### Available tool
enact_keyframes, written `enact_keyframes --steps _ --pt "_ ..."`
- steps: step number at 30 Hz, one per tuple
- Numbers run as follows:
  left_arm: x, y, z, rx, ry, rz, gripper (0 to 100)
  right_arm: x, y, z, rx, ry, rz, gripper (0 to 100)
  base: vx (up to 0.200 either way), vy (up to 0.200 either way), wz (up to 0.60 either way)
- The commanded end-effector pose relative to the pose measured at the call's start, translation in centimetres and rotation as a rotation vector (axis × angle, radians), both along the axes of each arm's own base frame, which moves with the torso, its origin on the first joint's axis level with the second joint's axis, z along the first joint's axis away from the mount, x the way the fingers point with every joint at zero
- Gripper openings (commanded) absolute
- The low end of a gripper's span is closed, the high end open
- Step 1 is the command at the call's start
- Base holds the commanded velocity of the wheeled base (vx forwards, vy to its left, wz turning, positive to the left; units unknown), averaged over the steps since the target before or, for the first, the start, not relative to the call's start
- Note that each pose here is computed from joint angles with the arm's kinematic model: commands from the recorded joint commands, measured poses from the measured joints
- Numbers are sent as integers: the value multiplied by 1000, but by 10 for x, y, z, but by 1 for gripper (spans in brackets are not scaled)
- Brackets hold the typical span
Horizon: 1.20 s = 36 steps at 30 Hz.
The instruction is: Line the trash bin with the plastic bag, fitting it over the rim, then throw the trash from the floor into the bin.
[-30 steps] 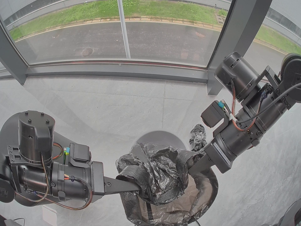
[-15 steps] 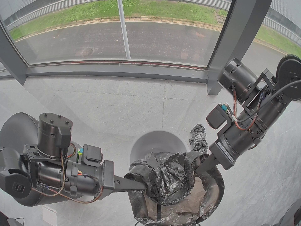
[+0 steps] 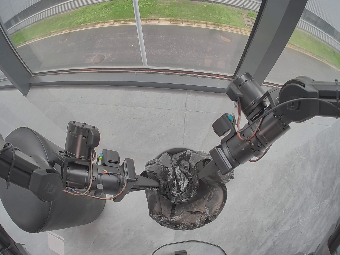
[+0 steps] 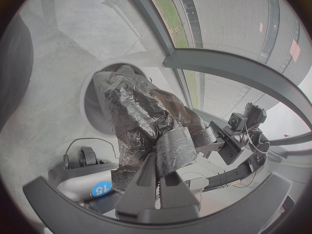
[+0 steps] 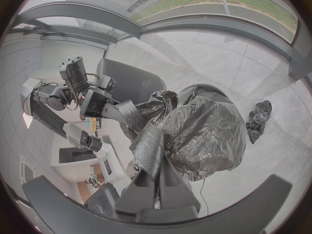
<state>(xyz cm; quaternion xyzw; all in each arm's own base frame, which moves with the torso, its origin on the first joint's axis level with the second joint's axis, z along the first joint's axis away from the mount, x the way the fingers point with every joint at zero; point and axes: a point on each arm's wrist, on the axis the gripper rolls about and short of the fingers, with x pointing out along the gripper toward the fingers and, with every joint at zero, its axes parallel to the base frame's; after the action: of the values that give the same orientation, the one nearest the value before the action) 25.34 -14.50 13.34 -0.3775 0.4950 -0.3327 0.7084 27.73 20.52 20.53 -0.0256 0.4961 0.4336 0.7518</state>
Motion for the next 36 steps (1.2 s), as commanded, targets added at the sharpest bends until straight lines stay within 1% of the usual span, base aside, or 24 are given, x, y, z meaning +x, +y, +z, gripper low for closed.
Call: enact_keyframes --steps 1,12,20,22,23,26,28,29,31,36 --pt "17 5 -10 15 14 34 0 21 14 -33 -23 38 -4 0 0 0 0" --pt "31 16 -6 8 -4 84 0 42 28 -63 -18 31 -2 0 0 0 0" --pt "54 33 1 -6 -47 157 0 61 35 -82 24 -35 -18 0 0 0 0" --pt "57 34 3 -9 -56 161 0 63 36 -84 32 -46 -23 0 0 0 0" --pt "61 36 4 -11 -63 170 0 68 37 -87 50 -74 -28 0 0 0 0" --pt "65 35 2 -11 -64 173 0 72 35 -93 72 -110 -41 0 0 0 0" --pt "65 35 2 -11 -64 173 0 72 35 -93 72 -110 -41 0 0 0 0" --pt "70 34 1 -11 -64 173 0 74 33 -101 76 -145 -61 0 0 0 0" --pt "71 34 0 -10 -63 173 0 77 29 -106 66 -164 -85 0 0 0 0" --pt "73 30 -1 -11 -60 165 0 82 13 -108 56 -168 -125 0 0 0 0"
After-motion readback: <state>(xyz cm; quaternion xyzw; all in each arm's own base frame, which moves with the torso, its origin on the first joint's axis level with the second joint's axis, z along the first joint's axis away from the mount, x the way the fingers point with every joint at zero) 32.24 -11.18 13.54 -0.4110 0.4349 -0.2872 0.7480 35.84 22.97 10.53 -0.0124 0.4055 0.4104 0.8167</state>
